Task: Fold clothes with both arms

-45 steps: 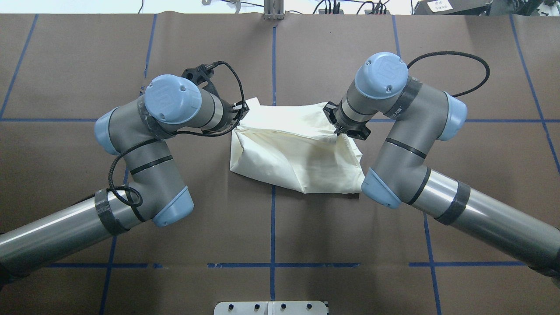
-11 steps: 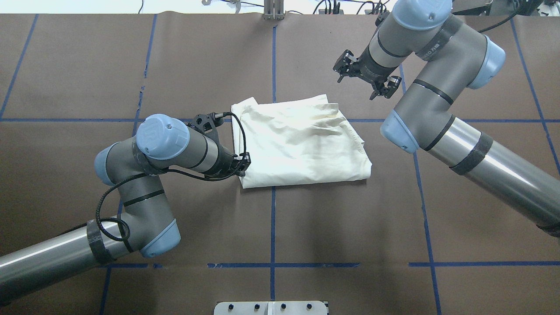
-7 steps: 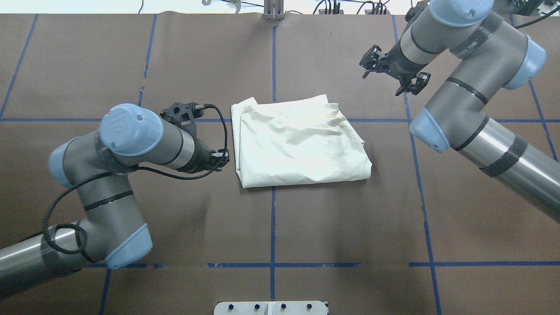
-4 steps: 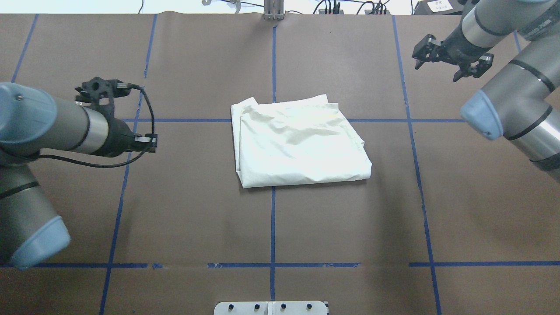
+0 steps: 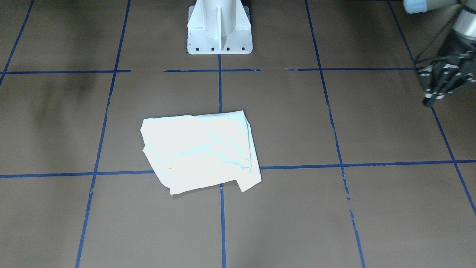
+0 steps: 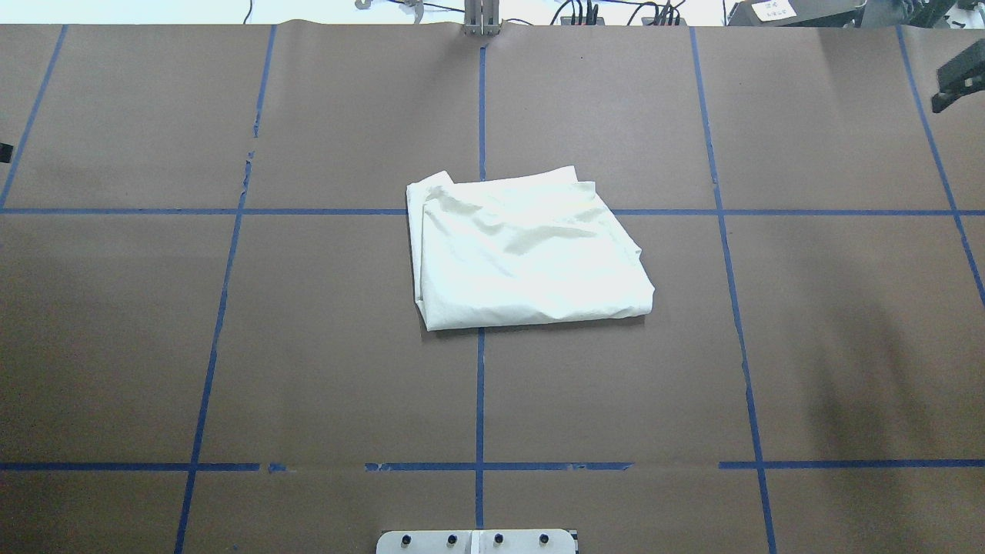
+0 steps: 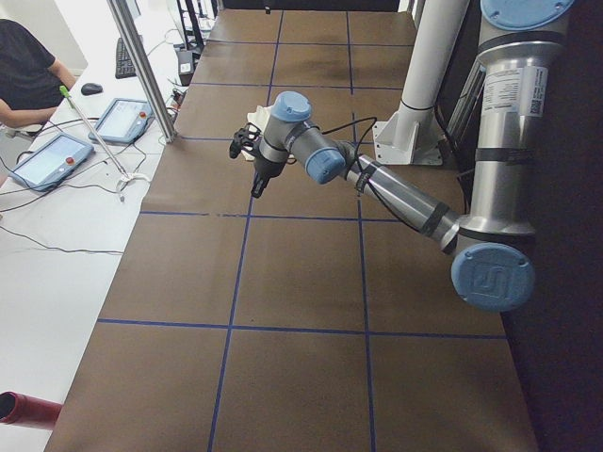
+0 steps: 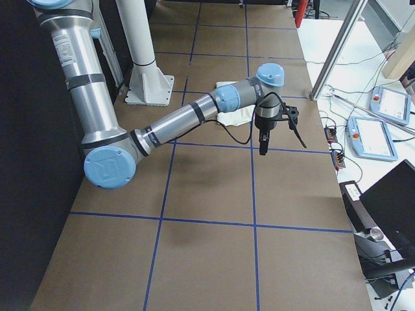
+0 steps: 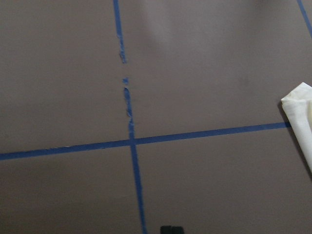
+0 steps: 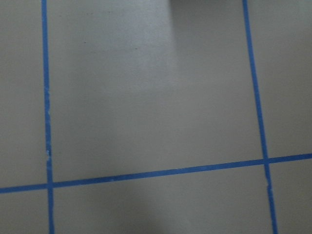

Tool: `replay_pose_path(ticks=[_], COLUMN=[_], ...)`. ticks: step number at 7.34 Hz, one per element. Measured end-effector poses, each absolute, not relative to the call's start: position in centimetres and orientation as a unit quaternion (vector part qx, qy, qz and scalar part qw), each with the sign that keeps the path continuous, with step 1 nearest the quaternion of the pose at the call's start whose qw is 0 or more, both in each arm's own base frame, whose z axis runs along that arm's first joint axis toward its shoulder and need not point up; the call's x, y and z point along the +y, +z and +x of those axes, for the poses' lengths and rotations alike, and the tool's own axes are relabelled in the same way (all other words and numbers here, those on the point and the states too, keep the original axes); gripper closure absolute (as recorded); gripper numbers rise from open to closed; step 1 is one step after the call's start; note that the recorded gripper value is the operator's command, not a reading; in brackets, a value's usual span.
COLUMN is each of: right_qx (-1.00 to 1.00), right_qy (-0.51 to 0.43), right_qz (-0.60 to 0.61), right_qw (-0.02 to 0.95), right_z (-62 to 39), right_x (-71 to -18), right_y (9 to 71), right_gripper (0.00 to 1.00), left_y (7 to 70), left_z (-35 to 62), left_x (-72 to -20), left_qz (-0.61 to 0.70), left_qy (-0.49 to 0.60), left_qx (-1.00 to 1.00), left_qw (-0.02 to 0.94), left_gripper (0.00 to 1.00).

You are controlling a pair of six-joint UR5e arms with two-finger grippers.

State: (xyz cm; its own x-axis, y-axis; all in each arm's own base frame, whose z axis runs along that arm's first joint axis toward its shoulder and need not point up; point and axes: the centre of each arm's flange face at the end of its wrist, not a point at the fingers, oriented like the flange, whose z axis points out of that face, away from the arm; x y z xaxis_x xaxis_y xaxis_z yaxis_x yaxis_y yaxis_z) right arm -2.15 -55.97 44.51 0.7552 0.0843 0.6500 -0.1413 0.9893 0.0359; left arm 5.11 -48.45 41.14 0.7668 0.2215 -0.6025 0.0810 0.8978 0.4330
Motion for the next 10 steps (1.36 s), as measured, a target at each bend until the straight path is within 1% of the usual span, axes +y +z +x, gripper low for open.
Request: replay_pose_path(ticks=[1,2,4,5,7,8,10], right_qx=[-0.341,-0.349,-0.375,-0.379,-0.380,-0.379,-0.379], right_qy=[0.035,0.025,0.034,0.039,0.038,0.037,0.039], right_qz=[0.040,0.031,0.008,0.000,-0.005,-0.006,-0.017], right_qw=[0.938,0.936,0.927,0.925,0.924,0.924,0.924], right_z=[1.4,3.5,5.2,5.4,5.5,5.5,5.5], right_x=[-53.8,-51.7,-48.5,-47.4,-46.3,-46.1,-45.9], right_y=[48.3,51.2,54.9,56.1,57.3,57.6,58.9], right_gripper=[0.00,0.00,0.00,0.00,0.00,0.00,0.00], left_y=[45.4,49.6,55.2,56.4,56.5,56.5,58.4], left_z=[-1.9,-5.7,-7.4,-7.6,-7.7,-7.8,-7.9], left_x=[-49.1,-49.1,-47.1,-46.3,-45.7,-45.4,-44.2], left_qz=[0.207,0.178,0.132,0.120,0.115,0.112,0.073], left_qy=[0.058,0.067,0.057,0.050,0.035,0.030,0.012], left_qx=[0.329,0.355,0.394,0.396,0.392,0.384,0.368], left_qw=[0.920,0.915,0.908,0.909,0.912,0.916,0.927], left_gripper=[0.00,0.00,0.00,0.00,0.00,0.00,0.00])
